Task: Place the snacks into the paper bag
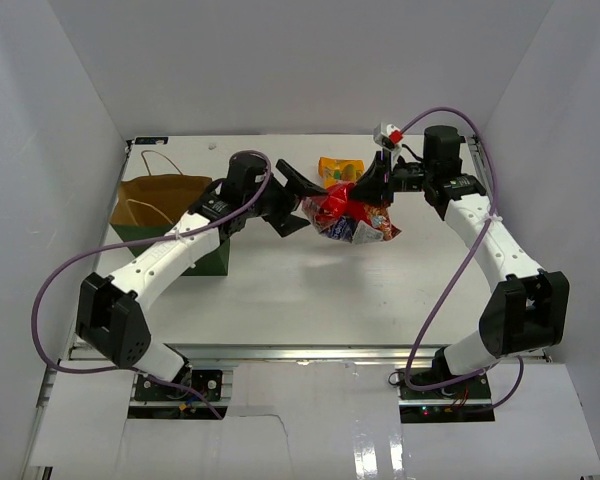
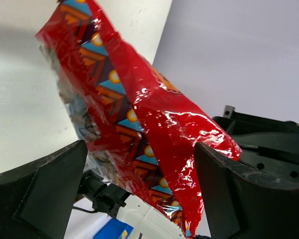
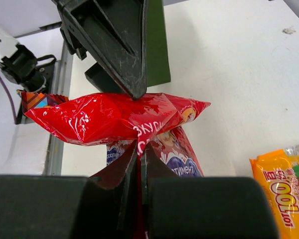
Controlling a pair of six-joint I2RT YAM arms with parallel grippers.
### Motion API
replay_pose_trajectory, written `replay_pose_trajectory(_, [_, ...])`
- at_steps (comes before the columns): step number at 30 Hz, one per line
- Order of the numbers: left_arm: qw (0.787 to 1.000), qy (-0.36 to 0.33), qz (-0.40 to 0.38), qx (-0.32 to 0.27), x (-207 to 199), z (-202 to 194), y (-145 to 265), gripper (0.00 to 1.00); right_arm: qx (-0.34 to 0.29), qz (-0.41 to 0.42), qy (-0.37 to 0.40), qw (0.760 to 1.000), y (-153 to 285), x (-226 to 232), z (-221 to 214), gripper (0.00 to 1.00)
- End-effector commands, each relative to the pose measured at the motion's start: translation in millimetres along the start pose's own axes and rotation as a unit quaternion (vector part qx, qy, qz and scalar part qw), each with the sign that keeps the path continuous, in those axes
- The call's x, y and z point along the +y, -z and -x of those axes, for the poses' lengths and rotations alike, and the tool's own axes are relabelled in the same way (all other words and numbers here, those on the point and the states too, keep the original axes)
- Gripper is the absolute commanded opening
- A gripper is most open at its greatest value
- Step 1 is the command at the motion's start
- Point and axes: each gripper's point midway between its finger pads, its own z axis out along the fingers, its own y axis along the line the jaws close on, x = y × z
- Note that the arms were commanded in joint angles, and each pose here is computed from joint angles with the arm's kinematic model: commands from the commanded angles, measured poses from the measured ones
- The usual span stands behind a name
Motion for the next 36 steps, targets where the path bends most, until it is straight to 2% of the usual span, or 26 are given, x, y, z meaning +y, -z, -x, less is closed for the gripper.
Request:
replay_pose_trajectory(1, [0.998, 0.056, 0.02, 0.027, 0.5, -9.6, -1.2, 0.98, -0.013, -0.005, 0.086, 0.996, 4.1, 11.9, 27.4, 0.08])
replay_pose_trajectory(7, [0.993, 0.098, 0.06, 0.037, 20.5, -11.9, -16.0, 0.98, -0.004, -0.007, 0.095, 0.995, 1.1, 17.5, 19.6, 0.08])
replay_pose_trajectory(14, [0.99, 0.098, 0.085, 0.057, 31.6, -16.5, -51.3, 0.97, 0.005, 0.016, 0.08, 0.997, -15.2, 38.1, -3.3, 0.08])
replay_pose_trajectory(15, [0.989, 0.097, 0.09, 0.063, 35.1, -19.4, -54.4, 0.94, 0.008, 0.016, 0.074, 0.997, -16.3, 38.6, -8.2, 0.08])
replay_pose_trajectory(18, [0.988, 0.095, 0.093, 0.077, 47.9, -29.7, -62.0, 0.6, 0.016, 0.017, 0.06, 0.998, -18.7, 41.2, -24.3, 0.08])
replay_pose_trajectory(19, [0.99, 0.093, 0.074, 0.081, 43.8, -31.0, -64.3, 0.44, 0.018, 0.018, 0.058, 0.998, -19.3, 42.7, -28.3, 0.08])
replay_pose_trajectory(20, [0.989, 0.096, 0.067, 0.088, 44.6, -33.9, -62.6, 0.24, 0.019, 0.018, 0.059, 0.998, -19.1, 44.3, -30.1, 0.08])
replay_pose_trajectory(23, [0.989, 0.095, 0.067, 0.087, 53.6, -35.2, -64.0, 0.06, 0.026, 0.014, 0.051, 0.998, -18.2, 45.2, -40.4, 0.08])
replay_pose_trajectory(25, [0.991, 0.087, 0.061, 0.087, 51.5, -34.9, -64.3, 0.0, 0.03, 0.013, 0.051, 0.998, -17.7, 45.6, -45.2, 0.08])
replay_pose_trajectory(30, [0.994, 0.053, 0.033, 0.094, 35.1, -34.1, -62.6, 0.0, 0.038, 0.009, 0.052, 0.998, -16.9, 44.3, -50.9, 0.08])
replay_pose_trajectory(34, [0.997, -0.009, -0.002, 0.082, 14.8, -27.4, -49.6, 0.0, 0.046, -0.001, 0.052, 0.998, -13.3, 43.0, -52.2, 0.08])
replay_pose_trajectory(36, [0.996, -0.042, -0.04, 0.071, -2.9, -22.1, -39.0, 0.0, 0.051, -0.005, 0.044, 0.998, -10.1, 43.1, -53.1, 0.11])
